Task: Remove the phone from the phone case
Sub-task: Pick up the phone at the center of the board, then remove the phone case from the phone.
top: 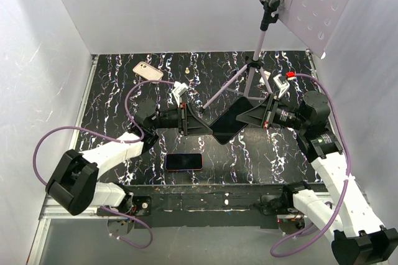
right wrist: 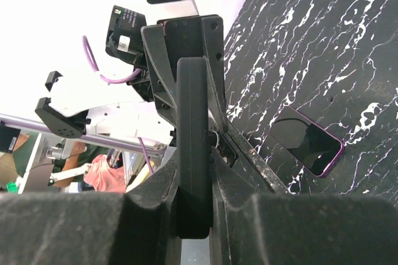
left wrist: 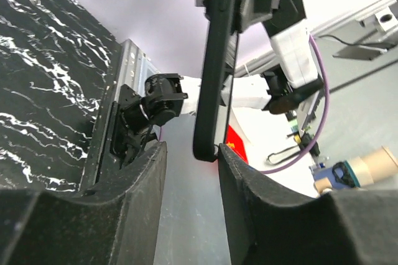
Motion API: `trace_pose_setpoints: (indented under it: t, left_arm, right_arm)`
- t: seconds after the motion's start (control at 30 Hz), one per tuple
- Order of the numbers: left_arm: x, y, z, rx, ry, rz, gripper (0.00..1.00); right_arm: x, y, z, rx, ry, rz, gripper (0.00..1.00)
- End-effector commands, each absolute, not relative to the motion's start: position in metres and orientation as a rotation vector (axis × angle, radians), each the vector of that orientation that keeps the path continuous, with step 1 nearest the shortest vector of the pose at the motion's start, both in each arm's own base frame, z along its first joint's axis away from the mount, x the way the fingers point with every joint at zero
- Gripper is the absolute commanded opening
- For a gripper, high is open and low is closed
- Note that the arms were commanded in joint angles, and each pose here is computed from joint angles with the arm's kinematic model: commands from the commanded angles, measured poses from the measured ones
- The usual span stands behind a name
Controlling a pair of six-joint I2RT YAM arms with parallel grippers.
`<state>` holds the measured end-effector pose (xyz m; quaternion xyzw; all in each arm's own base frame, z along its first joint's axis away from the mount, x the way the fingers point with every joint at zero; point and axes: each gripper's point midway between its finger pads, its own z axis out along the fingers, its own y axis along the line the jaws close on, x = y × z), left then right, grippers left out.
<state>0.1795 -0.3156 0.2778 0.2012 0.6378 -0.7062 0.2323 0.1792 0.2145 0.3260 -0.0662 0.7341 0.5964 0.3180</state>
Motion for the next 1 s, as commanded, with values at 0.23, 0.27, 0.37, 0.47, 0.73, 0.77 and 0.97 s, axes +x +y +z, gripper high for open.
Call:
trace_pose_setpoints:
  t: [0.23, 0.27, 0.37, 0.47, 0.73, 0.77, 0.97]
  left_arm:
    - [0.155, -0.318, 0.317, 0.758, 1.542, -2.080, 0.03]
    - [0.151, -0.316, 0.319, 0.792, 1.521, -2.101, 0.00]
    - [0.132, -0.307, 0.330, 0.956, 1.374, -2.128, 0.00]
    - [0.119, -0.304, 0.330, 1.123, 1.311, -2.083, 0.00]
    - [0.100, -0.304, 0.375, 1.273, 0.996, -1.935, 0.00]
    - [0.100, -0.305, 0.378, 1.272, 0.984, -1.937, 0.00]
    - [0.089, -0.302, 0.399, 1.305, 0.876, -1.897, 0.00]
  right_arm:
    - [0.162, 0.218, 0.353, -0.327, 1.800, 1.662, 0.01]
    - [0.160, 0.218, 0.356, -0.334, 1.795, 1.671, 0.01]
    - [0.153, 0.220, 0.363, -0.351, 1.781, 1.735, 0.01]
    - [0.147, 0.224, 0.370, -0.364, 1.775, 1.831, 0.01]
    - [0.127, 0.225, 0.407, -0.339, 1.587, 2.102, 0.01]
    - [0.126, 0.224, 0.412, -0.330, 1.563, 2.130, 0.01]
    - [0.124, 0.222, 0.424, -0.264, 1.496, 2.240, 0.01]
